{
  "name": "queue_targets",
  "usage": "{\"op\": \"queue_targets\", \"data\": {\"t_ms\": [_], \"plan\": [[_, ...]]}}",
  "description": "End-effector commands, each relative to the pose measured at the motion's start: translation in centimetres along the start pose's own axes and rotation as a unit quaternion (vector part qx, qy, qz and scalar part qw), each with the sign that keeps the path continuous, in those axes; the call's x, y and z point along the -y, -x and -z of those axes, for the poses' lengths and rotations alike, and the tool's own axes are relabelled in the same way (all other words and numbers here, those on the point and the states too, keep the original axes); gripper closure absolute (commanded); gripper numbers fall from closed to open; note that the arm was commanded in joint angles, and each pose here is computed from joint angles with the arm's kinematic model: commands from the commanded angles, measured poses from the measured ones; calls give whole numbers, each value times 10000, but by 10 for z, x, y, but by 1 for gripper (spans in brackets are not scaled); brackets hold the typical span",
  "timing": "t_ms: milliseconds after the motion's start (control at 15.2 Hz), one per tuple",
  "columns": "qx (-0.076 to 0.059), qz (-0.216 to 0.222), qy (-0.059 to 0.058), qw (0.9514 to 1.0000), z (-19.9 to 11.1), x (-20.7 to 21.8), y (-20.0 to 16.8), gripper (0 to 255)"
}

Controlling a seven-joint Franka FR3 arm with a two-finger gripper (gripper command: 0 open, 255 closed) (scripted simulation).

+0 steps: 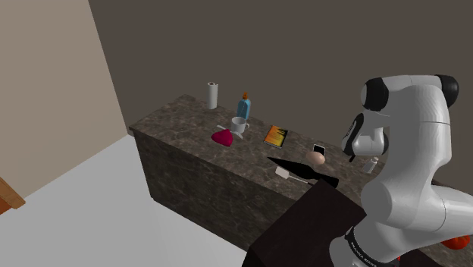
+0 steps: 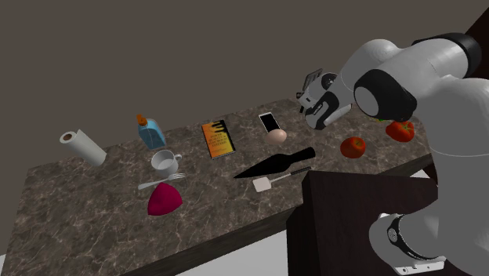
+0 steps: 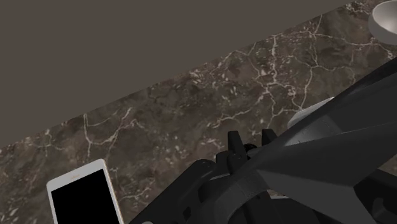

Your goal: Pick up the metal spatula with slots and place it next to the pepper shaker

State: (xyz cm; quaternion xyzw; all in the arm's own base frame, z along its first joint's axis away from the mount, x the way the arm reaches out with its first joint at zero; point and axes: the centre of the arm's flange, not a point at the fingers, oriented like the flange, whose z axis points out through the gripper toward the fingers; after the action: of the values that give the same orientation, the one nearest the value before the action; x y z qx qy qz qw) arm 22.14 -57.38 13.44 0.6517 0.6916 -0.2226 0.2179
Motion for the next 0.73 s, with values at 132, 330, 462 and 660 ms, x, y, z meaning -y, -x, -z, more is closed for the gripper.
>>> {"op": "queue_targets", "data": {"t_ms": [132,330,462,660], "plan": [[2,-1,1,10000,0,0,0,255],[2,-1,1,10000,0,0,0,0],[2,-1,1,10000,0,0,0,0],[2,-1,1,10000,13,0,0,0]]}}
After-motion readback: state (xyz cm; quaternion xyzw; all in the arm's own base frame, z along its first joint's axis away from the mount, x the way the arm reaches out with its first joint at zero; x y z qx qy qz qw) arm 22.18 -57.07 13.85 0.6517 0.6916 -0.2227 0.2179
